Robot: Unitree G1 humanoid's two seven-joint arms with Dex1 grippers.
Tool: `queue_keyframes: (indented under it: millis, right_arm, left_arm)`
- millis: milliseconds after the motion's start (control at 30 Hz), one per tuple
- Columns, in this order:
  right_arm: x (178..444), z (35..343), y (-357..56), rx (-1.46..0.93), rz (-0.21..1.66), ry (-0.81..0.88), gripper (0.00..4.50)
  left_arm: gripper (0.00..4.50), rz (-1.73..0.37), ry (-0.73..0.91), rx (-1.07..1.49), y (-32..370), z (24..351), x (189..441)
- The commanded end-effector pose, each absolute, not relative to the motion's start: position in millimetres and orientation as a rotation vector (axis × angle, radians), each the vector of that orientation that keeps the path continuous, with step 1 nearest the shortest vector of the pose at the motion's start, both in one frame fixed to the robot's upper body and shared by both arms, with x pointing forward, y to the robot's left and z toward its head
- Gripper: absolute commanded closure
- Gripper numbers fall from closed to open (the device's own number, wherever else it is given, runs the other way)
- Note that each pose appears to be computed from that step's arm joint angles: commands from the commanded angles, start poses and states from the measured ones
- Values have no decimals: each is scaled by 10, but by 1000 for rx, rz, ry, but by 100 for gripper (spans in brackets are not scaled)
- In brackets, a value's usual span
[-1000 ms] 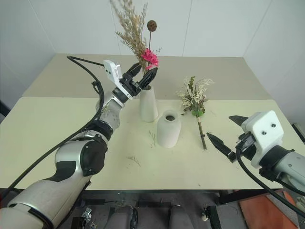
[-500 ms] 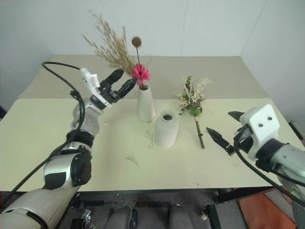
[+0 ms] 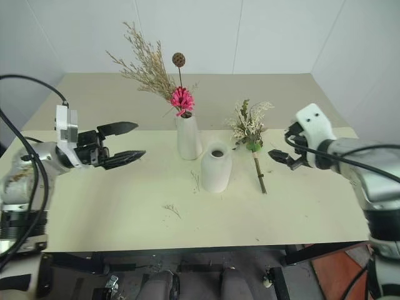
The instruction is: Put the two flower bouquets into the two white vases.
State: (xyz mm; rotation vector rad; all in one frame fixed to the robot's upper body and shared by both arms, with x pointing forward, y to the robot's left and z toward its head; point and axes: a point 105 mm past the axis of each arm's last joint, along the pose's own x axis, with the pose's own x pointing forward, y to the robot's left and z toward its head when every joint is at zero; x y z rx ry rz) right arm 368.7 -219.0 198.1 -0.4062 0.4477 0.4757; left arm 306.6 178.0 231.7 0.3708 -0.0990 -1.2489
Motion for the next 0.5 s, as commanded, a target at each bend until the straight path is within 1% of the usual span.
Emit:
queue_keyframes:
  millis: [33, 167, 333, 433, 500]
  right_arm:
    - [3837, 1941, -2140, -379, 472, 517, 0]
    - [3973, 1835, -2007, -332, 491, 588, 0]
    - [4110, 1731, -1953, -289, 490, 648, 0]
    - [4177, 1679, -1945, -255, 482, 677, 54]
    - [4203, 1643, -1939, -243, 481, 694, 114]
  left_arm:
    - [3, -1363, -118, 498, 1605, 2412, 2925]
    - [3, -1370, -177, 532, 1465, 2473, 2952]
    - [3, -1396, -168, 540, 1421, 2430, 2970]
    - [0, -1404, -159, 546, 1413, 2410, 2972]
    - [0, -1409, -155, 550, 1420, 2406, 2971]
